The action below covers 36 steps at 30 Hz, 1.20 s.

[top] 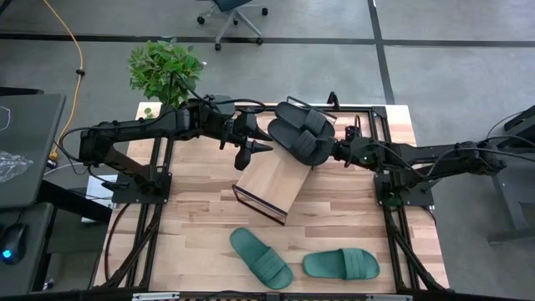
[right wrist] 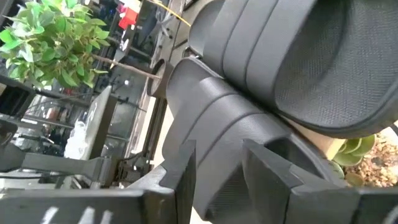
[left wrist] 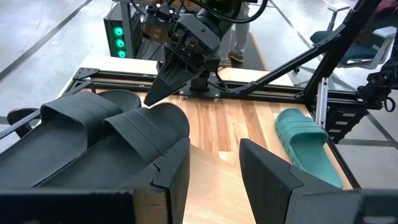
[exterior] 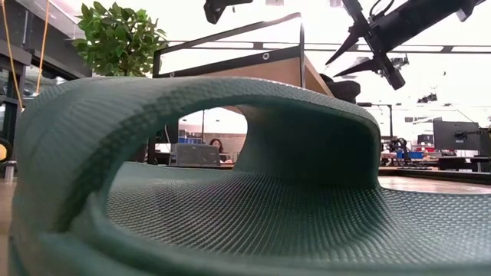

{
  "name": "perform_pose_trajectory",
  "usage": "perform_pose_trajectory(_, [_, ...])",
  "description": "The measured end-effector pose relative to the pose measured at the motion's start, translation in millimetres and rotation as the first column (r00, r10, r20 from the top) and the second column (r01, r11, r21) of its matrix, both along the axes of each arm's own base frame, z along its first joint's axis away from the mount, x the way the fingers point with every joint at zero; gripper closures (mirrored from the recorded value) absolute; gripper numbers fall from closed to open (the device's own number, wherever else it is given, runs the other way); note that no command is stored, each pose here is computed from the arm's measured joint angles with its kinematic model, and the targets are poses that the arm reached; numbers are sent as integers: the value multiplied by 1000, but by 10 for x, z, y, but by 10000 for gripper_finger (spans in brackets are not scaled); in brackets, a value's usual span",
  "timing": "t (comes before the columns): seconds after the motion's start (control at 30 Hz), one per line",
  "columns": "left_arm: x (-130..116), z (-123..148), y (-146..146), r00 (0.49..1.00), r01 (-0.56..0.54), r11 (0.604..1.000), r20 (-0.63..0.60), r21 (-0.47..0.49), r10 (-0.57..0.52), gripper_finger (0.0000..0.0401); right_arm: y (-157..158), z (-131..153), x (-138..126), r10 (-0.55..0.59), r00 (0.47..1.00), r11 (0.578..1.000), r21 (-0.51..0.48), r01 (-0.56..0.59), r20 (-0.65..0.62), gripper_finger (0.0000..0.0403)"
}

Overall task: Pick and place slides into the shelf
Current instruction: Put the black slipper on the shelf

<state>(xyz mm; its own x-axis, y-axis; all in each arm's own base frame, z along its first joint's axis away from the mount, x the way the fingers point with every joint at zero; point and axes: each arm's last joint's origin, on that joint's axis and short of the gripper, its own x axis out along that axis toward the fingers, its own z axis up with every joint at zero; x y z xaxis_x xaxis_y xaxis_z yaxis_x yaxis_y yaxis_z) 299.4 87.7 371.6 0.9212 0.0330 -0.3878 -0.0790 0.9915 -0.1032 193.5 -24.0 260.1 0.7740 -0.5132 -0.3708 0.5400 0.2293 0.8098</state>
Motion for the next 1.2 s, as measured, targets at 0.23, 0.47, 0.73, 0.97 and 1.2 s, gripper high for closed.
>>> perform_pose_trajectory(0.23, [0, -1, 2, 1000, -6, 1000, -2, 7, 6, 272, -71, 0, -5, -1, 1000, 1000, -6, 1, -9, 286])
perform_pose_trajectory(0.47, [-4, -9, 5, 1000, -14, 1000, -12, 12, 15, 272, -79, 82, -25, 12, 1000, 997, -74, -11, 22, 286])
perform_pose_trajectory(0.73, [-7, -15, 5, 1000, -7, 1000, -19, 27, 8, 272, 86, 93, -298, 130, 991, 991, 12, -130, -35, 286])
perform_pose_trajectory(0.97, [-8, -18, 3, 1000, -6, 1000, -22, 26, 7, 272, 233, 65, -487, 224, 973, 969, 122, -215, -61, 286])
perform_pose_trajectory(1.2, [-17, -37, 2, 999, -9, 1000, -44, 21, 10, 272, 275, -33, -398, 225, 967, 963, 178, -203, -116, 286])
